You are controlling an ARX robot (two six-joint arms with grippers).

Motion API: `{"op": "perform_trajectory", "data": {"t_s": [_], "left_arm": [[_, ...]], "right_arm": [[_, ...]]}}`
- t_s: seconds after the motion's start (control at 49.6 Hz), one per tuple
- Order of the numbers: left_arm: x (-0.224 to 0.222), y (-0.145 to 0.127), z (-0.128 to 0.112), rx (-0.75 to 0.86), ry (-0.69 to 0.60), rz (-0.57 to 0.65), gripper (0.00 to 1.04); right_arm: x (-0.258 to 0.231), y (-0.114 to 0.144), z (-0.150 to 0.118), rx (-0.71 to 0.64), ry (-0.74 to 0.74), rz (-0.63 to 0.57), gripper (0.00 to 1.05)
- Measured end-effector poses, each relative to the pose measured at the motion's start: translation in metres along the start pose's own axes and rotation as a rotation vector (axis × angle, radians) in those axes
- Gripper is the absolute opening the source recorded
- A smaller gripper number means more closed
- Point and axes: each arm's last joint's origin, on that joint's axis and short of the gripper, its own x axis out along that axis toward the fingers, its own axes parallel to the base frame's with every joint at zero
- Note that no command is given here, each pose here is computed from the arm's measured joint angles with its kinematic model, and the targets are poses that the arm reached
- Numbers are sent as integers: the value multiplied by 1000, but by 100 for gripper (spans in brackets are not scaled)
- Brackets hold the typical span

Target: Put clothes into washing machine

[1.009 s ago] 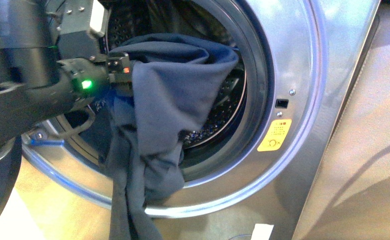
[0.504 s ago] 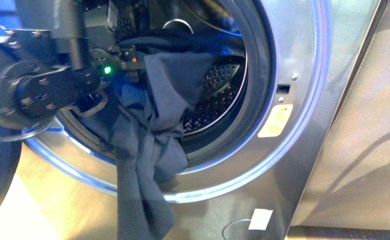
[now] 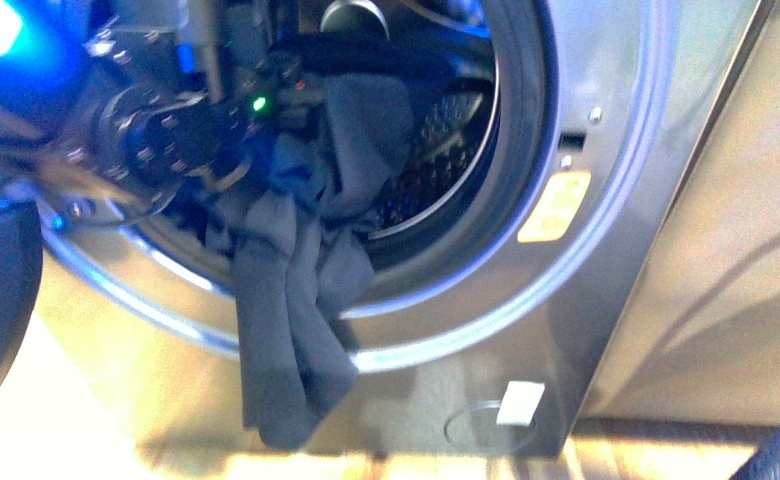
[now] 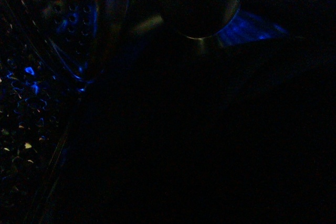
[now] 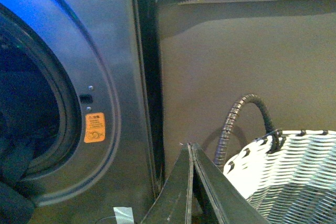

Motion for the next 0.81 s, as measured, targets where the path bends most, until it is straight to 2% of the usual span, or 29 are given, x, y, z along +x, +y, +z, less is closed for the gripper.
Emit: {"op": "perform_trajectory", "data": {"t_s": [0.383,0.625,0.807], "left_arm": [[36,-19,9,81,-38,211,13],[49,-28,11,95,-57,290,13],[56,-36,9,104,-41,317,13]], "right_arm": [[-8,0,-19,0,-5,2,2],[-17,0,-29,0,26,2,2],[-20,0,-36,-1,-4,2,2]]}}
